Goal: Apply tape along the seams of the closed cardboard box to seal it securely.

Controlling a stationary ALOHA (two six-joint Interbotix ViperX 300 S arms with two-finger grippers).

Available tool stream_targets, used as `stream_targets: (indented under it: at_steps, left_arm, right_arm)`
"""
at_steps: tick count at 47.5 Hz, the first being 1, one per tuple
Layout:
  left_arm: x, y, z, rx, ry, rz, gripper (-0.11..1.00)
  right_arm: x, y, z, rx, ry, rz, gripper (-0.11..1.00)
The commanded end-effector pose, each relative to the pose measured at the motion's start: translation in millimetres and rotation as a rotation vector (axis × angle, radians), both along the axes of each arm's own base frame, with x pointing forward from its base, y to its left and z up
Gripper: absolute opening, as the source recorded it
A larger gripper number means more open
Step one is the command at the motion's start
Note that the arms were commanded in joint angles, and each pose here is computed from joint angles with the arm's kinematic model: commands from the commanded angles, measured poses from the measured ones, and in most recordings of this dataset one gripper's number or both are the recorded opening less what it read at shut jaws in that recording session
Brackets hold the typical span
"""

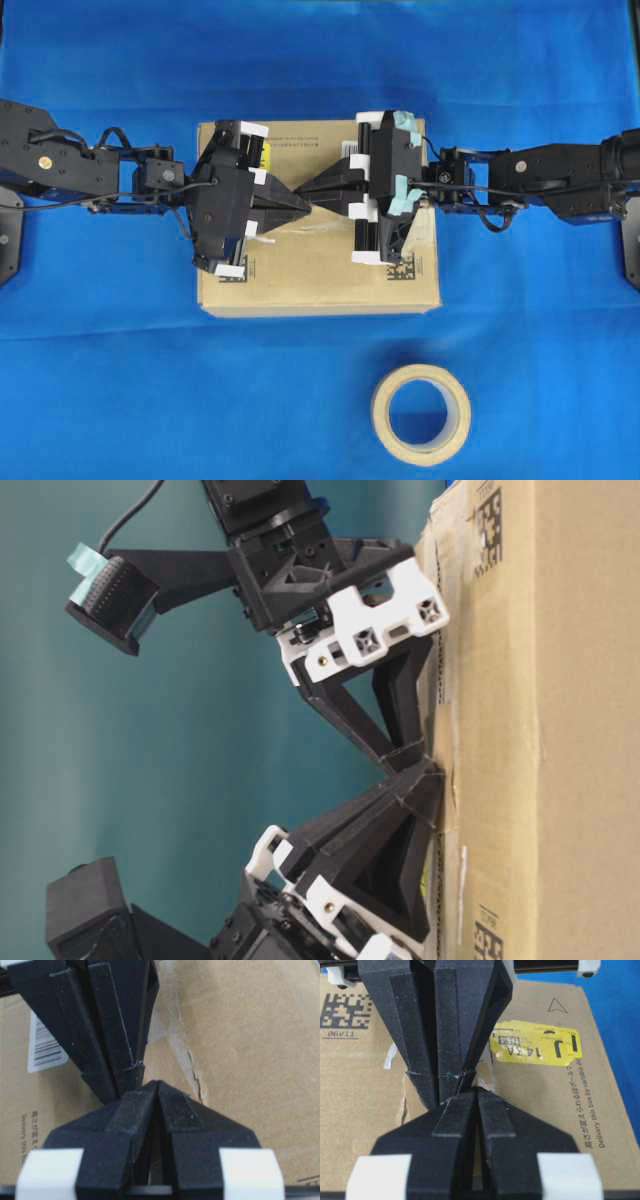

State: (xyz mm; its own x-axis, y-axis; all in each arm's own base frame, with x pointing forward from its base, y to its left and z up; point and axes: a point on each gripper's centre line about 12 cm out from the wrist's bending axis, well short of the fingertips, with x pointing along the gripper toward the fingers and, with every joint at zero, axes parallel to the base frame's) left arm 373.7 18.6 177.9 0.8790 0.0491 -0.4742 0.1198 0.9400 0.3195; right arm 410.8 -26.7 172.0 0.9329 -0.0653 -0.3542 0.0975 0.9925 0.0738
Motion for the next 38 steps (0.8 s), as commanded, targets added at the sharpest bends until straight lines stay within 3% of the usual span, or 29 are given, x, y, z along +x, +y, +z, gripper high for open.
stream_targets:
  at_steps: [1, 20, 30, 38]
  left_arm:
    - [2, 7, 3, 0.000, -0.015, 0.020, 0.00]
    - [-22, 17, -12, -0.004, 0.024, 0.055, 0.00]
    - [-40, 15, -10, -0.008, -0.025, 0.060, 0.00]
    - [-33, 2, 14, -0.030, -0.119, 0.031, 0.00]
  right_arm:
    - [1, 2, 7, 0.000, -0.017, 0.006, 0.00]
    - [-24, 4, -5, 0.010, 0.052, 0.002, 0.00]
    - [-41, 4, -2, 0.036, 0.050, -0.015, 0.00]
    - [-40, 8, 17, 0.035, -0.004, -0.003, 0.00]
